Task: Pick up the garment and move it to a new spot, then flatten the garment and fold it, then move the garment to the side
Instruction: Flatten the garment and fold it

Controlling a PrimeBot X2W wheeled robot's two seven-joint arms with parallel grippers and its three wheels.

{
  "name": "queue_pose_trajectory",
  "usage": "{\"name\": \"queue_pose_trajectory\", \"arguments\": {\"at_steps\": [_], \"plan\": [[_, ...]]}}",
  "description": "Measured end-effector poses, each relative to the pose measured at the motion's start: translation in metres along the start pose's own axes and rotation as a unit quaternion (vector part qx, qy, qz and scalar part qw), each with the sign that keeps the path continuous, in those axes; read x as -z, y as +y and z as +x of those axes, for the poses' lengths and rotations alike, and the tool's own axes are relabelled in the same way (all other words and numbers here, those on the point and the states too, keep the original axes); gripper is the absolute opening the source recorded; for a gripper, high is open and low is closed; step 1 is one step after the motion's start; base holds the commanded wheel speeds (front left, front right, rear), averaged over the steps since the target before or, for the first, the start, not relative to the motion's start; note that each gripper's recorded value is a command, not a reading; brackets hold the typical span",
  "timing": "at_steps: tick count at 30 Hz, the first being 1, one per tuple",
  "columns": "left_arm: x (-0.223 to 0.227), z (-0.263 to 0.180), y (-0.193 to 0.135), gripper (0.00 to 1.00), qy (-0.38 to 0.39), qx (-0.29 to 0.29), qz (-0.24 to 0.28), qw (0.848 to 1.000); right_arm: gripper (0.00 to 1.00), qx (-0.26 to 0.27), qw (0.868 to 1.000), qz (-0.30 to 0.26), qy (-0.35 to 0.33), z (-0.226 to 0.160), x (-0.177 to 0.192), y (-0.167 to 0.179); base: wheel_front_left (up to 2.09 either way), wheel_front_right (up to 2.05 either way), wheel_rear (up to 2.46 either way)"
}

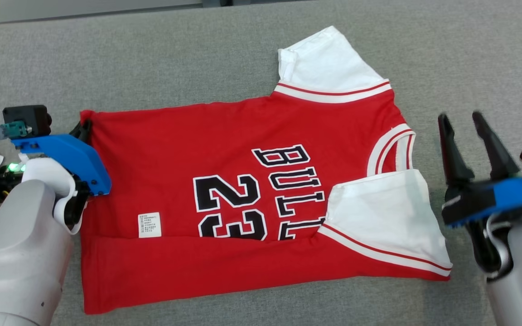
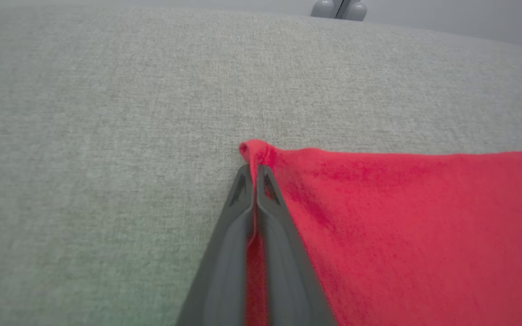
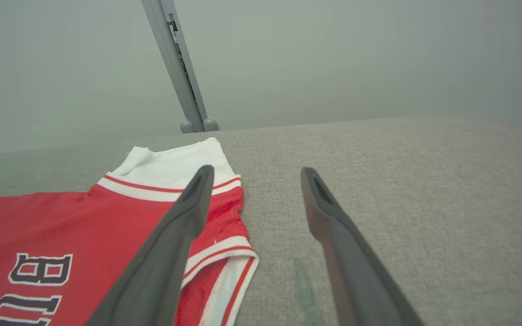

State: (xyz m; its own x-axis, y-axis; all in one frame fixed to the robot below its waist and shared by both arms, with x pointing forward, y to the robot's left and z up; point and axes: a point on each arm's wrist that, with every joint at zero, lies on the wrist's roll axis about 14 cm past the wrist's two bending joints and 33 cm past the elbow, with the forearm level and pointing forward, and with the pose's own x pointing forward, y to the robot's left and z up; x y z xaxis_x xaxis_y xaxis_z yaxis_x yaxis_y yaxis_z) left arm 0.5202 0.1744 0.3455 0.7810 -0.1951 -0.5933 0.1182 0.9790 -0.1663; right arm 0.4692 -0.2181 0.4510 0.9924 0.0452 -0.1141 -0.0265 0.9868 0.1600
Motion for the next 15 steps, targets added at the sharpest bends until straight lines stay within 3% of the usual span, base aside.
{"name": "queue_pose_trajectory", "arguments": {"at_steps": [6, 15], "plan": [[-0.006, 0.009, -0.002, 0.00, -0.015, 0.007, 0.003, 1.000, 1.00, -0.024, 0.999, -0.004, 0.022, 0.058, -0.003, 0.006, 0.00, 0.00, 0.00], [-0.013, 0.026, 0.000, 0.00, -0.039, 0.010, 0.001, 0.999, 1.00, -0.080, 0.990, -0.024, 0.111, 0.146, 0.026, 0.046, 0.00, 0.00, 0.00]]}}
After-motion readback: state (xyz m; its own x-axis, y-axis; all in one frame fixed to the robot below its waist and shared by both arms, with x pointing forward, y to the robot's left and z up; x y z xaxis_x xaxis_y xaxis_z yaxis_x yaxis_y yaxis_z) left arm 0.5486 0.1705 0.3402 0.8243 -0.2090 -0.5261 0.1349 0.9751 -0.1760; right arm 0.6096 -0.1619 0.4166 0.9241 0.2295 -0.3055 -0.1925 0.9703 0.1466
